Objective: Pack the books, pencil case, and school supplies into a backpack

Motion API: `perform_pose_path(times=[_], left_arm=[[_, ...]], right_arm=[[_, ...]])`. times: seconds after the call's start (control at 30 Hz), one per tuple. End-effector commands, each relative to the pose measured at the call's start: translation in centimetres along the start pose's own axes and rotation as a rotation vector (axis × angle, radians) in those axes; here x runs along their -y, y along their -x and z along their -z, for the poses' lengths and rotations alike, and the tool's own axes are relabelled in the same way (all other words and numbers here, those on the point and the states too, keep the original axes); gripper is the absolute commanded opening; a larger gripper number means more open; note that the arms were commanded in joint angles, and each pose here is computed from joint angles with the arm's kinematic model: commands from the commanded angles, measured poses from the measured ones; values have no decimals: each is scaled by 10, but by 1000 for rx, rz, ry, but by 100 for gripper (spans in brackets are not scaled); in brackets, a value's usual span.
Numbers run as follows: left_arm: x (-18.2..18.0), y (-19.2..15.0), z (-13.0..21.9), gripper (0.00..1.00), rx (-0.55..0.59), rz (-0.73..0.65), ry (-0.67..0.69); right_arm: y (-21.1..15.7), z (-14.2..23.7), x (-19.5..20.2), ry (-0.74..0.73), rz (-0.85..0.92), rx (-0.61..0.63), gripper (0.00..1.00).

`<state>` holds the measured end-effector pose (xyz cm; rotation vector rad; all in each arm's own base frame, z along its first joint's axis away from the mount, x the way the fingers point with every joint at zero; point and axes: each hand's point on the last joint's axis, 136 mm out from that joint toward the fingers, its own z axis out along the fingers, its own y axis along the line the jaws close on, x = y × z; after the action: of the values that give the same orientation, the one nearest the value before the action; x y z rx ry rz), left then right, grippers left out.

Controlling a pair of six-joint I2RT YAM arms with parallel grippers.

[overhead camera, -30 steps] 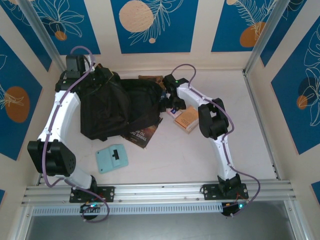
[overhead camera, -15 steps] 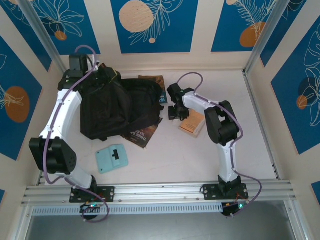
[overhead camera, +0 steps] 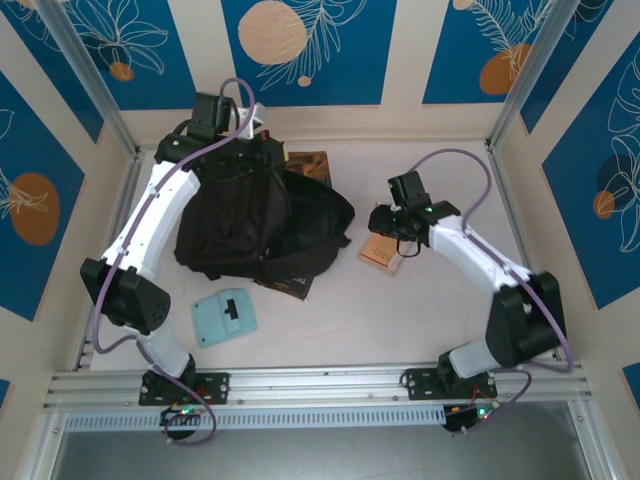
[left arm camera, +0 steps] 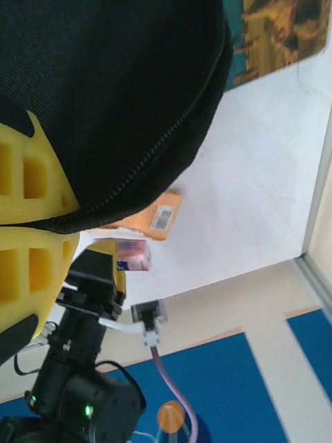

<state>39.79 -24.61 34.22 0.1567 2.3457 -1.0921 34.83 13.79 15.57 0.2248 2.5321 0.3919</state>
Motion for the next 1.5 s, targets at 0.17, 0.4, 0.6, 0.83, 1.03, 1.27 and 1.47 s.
perform_pose_path(times=[0.17, 0.4, 0.6, 0.83, 1.03, 1.27, 1.47], left_arm=[[61, 8, 35, 0, 52, -126, -165], [60, 11, 35, 0, 64, -120, -156], [61, 11, 35, 0, 67, -125, -158], [62, 10, 29, 0, 54, -112, -192], [67, 5, 23, 0, 40, -87, -271], [83, 4, 33, 0, 34, -100, -331], [88, 3, 35, 0, 32, -105, -362]], right_arm=[[36, 87, -34, 247, -35, 299, 43], [23, 84, -96, 397, 43, 195, 44], [-2, 54, -143, 465, 132, 34, 44], [-26, 13, -198, 594, 107, -188, 43], [-32, -27, -231, 661, 35, -275, 43], [-28, -81, -273, 768, -139, -338, 45], [-26, -133, -323, 882, -240, -368, 46]])
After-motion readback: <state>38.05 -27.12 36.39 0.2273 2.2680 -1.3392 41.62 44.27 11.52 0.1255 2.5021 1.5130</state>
